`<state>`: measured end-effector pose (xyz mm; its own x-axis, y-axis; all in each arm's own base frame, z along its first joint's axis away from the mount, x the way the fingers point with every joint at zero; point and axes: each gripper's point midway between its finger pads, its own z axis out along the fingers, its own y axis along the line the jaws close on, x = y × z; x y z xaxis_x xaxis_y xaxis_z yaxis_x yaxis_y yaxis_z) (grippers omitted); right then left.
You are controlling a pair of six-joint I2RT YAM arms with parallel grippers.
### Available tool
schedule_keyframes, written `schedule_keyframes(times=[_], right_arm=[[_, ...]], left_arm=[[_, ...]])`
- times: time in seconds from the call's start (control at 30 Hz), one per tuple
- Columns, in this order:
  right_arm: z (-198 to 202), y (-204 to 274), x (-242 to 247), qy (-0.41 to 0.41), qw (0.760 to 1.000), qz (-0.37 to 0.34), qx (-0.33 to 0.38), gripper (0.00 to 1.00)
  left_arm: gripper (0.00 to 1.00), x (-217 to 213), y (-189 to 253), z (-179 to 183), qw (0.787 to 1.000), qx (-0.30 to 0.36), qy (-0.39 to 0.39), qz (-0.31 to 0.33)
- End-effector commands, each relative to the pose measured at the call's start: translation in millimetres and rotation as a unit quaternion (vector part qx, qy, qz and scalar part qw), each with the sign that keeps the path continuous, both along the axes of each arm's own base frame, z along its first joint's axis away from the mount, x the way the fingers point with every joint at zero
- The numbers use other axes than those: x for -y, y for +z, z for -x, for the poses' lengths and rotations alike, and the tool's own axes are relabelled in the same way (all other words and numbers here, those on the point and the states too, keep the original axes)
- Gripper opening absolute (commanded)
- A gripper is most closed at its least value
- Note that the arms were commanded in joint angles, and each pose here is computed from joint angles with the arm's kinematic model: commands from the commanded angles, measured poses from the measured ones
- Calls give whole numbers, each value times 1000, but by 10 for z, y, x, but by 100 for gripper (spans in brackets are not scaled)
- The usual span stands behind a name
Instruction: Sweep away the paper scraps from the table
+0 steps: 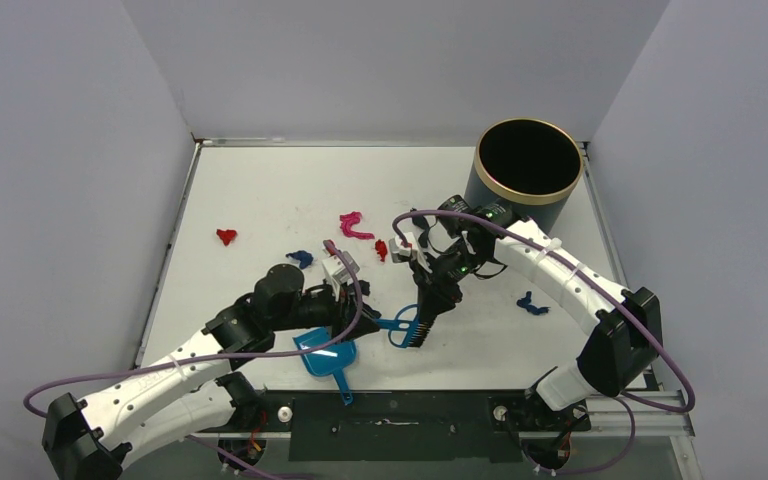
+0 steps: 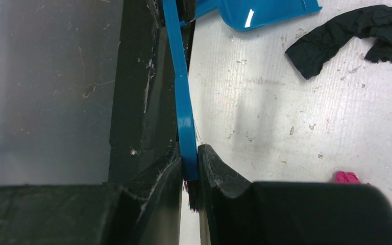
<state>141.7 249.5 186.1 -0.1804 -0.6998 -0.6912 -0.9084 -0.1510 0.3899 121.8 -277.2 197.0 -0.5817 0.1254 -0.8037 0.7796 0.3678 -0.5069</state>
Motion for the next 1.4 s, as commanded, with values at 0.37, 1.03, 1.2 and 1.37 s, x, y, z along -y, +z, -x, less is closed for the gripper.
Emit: schedule_keyframes(times=[0.37,1.03,1.2,1.37], right_arm=[[-67,44,-118,-6,999,-30,-7,5],[-666,-296,-417,-154,986,37,53,77],[-556,-599,-757,-127,987,85,55,81],[-411,-1019,-1046,-129,983,121,38,86]], left_arm=[[9,33,197,-72,999,24,-6,41],[0,-1435,254,-577,911,24,403,-82],[0,-2025,305,-646,841,52,535,-52],[0,-2518,406,-626,772,80,631,-4]])
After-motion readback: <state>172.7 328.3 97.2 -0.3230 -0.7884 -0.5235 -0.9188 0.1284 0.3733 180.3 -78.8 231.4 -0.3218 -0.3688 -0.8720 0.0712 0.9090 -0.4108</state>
